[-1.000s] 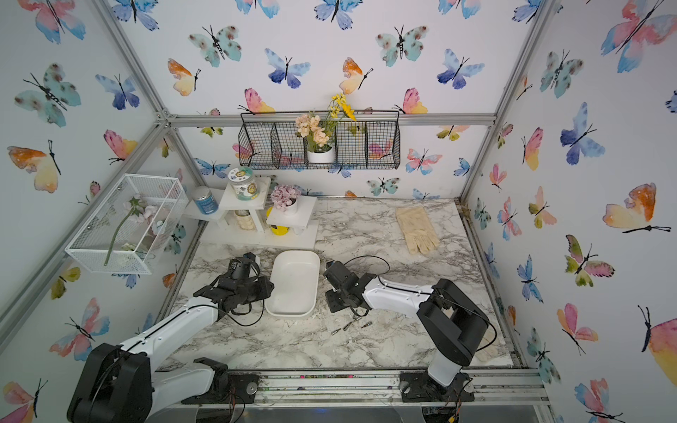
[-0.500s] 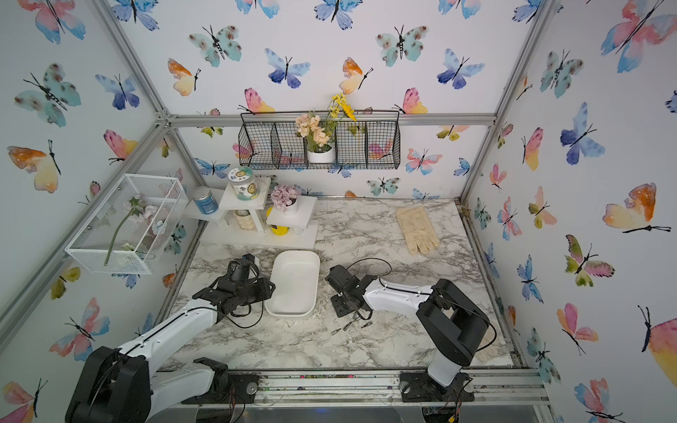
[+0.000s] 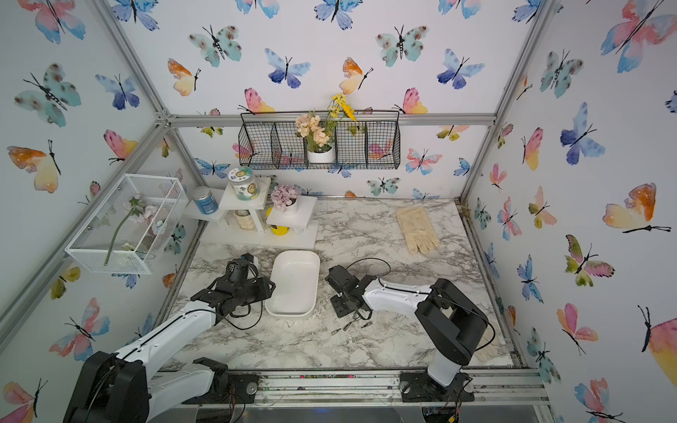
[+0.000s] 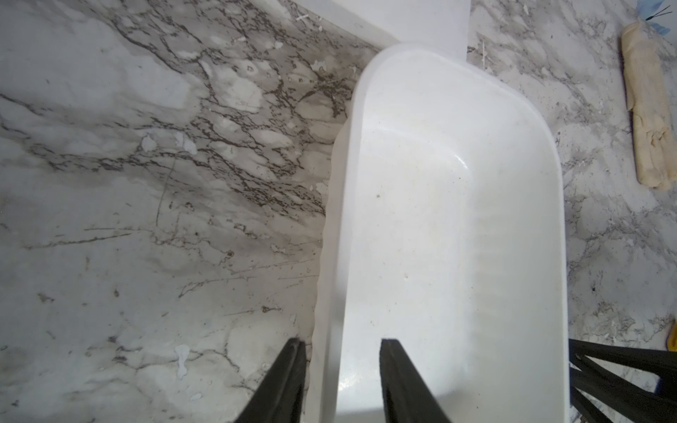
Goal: Put the bit on the desktop into the storage box
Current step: Pick up the screwdriver bit from the center of the board.
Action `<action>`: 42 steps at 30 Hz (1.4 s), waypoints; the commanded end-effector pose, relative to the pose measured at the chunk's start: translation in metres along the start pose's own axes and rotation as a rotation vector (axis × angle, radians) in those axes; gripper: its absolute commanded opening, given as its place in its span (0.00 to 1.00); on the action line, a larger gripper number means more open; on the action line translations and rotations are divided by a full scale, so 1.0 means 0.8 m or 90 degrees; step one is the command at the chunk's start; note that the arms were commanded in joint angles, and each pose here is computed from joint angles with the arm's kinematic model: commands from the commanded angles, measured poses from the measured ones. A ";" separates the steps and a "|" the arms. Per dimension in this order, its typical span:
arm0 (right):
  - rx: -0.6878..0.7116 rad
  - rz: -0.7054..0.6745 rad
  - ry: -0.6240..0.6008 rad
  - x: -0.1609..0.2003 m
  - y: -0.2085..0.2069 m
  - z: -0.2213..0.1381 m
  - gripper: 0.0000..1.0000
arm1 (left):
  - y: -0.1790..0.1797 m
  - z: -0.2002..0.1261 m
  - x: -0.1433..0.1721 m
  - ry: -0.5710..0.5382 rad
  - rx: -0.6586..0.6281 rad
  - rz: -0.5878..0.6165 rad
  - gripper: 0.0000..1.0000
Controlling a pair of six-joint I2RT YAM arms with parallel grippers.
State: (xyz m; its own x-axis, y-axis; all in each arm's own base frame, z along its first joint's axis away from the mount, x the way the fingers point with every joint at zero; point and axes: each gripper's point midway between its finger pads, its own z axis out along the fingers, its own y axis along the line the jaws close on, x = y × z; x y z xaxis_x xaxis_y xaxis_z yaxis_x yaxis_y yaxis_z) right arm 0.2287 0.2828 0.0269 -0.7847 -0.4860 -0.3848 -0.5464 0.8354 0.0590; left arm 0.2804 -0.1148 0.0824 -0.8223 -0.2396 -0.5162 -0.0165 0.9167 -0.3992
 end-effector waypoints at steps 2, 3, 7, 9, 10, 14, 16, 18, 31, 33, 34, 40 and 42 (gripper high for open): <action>0.008 -0.010 0.011 0.008 -0.001 0.010 0.34 | -0.002 -0.008 -0.008 -0.019 0.000 -0.001 0.40; 0.008 -0.010 0.011 0.009 -0.002 0.011 0.34 | -0.002 -0.009 -0.009 -0.022 -0.001 -0.001 0.40; 0.012 -0.012 0.017 0.010 -0.002 0.015 0.34 | -0.003 -0.010 -0.009 -0.023 0.000 -0.002 0.40; 0.015 -0.014 0.017 0.010 -0.003 0.017 0.33 | -0.002 -0.010 -0.009 -0.023 -0.001 -0.002 0.40; 0.016 -0.015 0.019 0.010 -0.003 0.018 0.33 | -0.002 -0.009 -0.009 -0.022 -0.002 -0.002 0.40; 0.020 -0.017 0.021 0.011 -0.004 0.020 0.32 | -0.002 -0.008 -0.008 -0.019 -0.003 -0.002 0.40; 0.023 -0.017 0.024 0.013 -0.006 0.020 0.32 | -0.002 -0.008 -0.008 -0.019 -0.003 -0.002 0.40; 0.025 -0.017 0.025 0.013 -0.007 0.021 0.31 | -0.001 -0.009 -0.008 -0.022 -0.003 -0.002 0.40; 0.037 -0.013 0.035 0.021 -0.012 0.022 0.14 | 0.000 -0.015 -0.012 -0.034 -0.010 -0.002 0.43; 0.038 -0.012 0.034 0.022 -0.013 0.020 0.12 | 0.001 -0.016 -0.013 -0.037 -0.012 -0.003 0.44; 0.038 -0.011 0.032 0.021 -0.013 0.019 0.12 | 0.001 -0.017 -0.013 -0.039 -0.013 -0.003 0.43; 0.040 -0.002 0.015 0.014 -0.014 0.004 0.10 | 0.002 -0.022 -0.016 -0.050 -0.016 -0.006 0.50; 0.038 0.002 0.003 0.009 -0.014 -0.003 0.10 | 0.003 -0.025 -0.016 -0.054 -0.017 -0.006 0.54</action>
State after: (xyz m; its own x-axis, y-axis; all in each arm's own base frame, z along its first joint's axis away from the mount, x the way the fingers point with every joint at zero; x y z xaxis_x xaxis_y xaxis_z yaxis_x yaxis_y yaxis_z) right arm 0.2305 0.2781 0.0181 -0.7847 -0.4934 -0.3753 -0.5419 0.8399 0.0290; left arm 0.2810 -0.1093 0.0996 -0.7845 -0.2670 -0.5597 -0.0232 0.9146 -0.4037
